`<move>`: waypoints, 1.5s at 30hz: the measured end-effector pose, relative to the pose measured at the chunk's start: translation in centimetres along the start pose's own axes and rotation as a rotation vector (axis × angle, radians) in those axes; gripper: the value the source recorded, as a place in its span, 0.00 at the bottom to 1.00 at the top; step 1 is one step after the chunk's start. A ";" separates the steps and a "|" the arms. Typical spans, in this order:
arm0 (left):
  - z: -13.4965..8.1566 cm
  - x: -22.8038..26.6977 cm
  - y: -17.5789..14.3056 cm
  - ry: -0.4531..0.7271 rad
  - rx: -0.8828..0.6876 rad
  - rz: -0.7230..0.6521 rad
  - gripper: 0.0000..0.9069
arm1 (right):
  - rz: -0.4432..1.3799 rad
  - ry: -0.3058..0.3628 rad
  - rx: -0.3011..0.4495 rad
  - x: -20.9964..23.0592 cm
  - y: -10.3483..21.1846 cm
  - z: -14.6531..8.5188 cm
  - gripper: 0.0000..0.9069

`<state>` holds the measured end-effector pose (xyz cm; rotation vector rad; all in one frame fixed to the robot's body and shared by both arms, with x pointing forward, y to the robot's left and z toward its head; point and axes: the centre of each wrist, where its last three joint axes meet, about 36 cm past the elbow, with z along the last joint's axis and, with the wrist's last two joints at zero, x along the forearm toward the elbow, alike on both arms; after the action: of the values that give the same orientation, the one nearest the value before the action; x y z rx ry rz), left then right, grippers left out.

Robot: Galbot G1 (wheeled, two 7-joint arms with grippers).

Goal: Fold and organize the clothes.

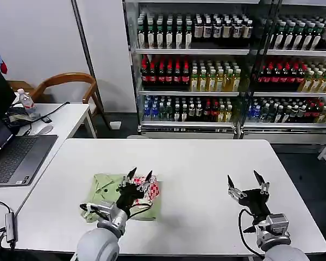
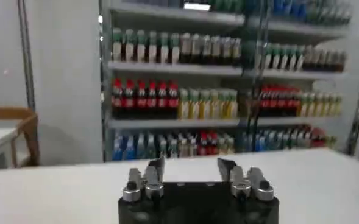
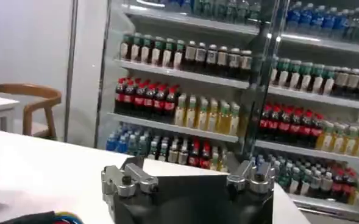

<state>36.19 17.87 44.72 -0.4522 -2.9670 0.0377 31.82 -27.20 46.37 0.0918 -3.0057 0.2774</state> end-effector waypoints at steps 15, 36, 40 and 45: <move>0.5 4.8 13.8 -0.149 -0.216 -0.221 1.00 | -0.264 -0.014 0.016 -6.0 9.4 1.7 1.00; 1.6 7.8 18.8 -0.153 -0.279 -0.326 1.00 | -0.577 0.169 0.167 -14.3 18.6 3.2 1.00; 1.6 7.8 18.9 -0.156 -0.278 -0.329 1.00 | -0.566 0.200 0.190 -14.6 18.3 3.5 1.00; 1.8 7.6 18.9 -0.151 -0.275 -0.331 1.00 | -0.519 0.230 0.229 -14.9 17.5 3.6 1.00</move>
<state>34.35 38.19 43.07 0.0211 -3.1658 -0.3900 44.93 -10.00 37.84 0.7849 -2.5916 0.5258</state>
